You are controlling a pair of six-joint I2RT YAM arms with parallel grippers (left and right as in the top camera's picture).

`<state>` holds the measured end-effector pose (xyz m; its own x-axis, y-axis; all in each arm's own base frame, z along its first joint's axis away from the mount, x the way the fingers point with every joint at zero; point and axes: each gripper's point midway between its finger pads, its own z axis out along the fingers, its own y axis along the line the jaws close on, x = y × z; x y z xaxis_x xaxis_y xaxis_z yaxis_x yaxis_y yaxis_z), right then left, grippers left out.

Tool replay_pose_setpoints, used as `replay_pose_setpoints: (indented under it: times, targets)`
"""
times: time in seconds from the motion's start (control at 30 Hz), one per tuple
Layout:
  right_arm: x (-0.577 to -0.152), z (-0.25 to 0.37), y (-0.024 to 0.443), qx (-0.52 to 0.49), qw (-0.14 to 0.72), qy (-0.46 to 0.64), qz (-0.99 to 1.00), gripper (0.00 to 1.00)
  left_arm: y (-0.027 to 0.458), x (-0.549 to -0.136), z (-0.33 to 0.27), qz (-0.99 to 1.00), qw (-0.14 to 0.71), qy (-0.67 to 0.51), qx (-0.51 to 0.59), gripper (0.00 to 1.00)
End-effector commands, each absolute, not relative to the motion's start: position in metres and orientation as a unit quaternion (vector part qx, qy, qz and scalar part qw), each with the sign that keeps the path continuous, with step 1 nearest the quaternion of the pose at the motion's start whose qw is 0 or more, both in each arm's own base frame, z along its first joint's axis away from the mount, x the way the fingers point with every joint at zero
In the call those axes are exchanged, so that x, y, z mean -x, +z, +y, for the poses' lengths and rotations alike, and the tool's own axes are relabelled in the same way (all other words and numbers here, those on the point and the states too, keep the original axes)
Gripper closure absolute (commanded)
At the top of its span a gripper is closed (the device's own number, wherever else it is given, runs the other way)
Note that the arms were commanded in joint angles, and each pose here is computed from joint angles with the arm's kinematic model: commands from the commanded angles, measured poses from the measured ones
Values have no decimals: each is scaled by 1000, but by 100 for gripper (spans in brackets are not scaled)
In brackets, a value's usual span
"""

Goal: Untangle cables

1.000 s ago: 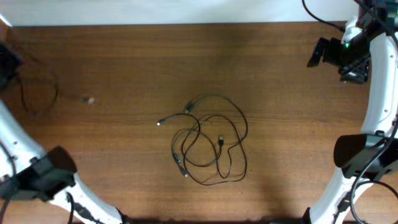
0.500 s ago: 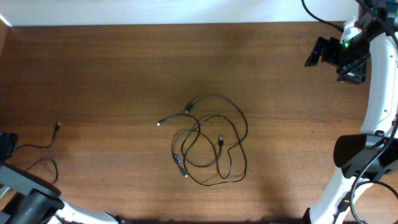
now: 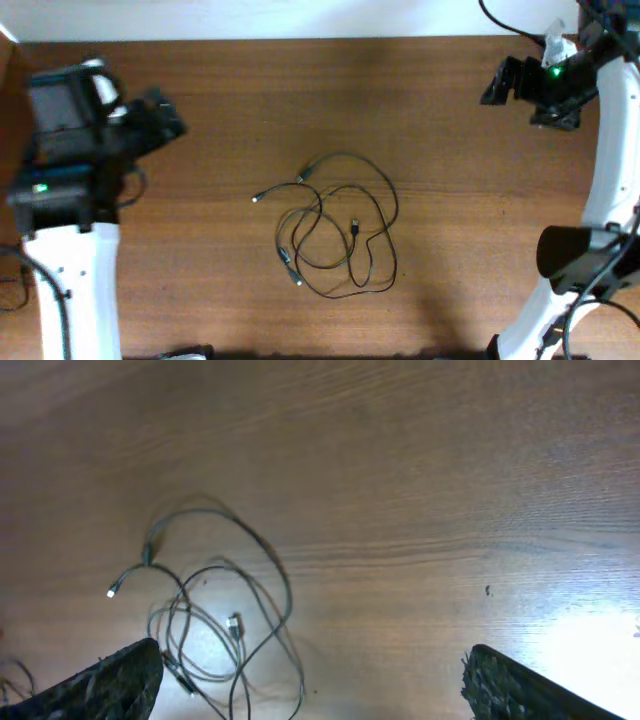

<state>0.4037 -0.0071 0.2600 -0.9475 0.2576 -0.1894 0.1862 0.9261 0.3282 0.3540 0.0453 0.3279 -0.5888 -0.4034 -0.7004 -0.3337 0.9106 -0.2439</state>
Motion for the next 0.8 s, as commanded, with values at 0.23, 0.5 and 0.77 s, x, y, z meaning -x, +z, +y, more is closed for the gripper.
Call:
replay_pose_setpoints:
  times: [0.23, 0.5, 0.77]
  targets:
    - [-353, 25, 353, -44, 237, 162, 957, 3, 219, -366, -176, 949, 238, -130, -163, 0]
    - [-350, 23, 326, -54, 191, 156, 968, 2, 97, -343, -261, 905, 101, -153, -384, 0]
    - [-347, 22, 309, -60, 161, 156, 973, 2, 45, -346, -262, 871, 69, -141, -465, 5]
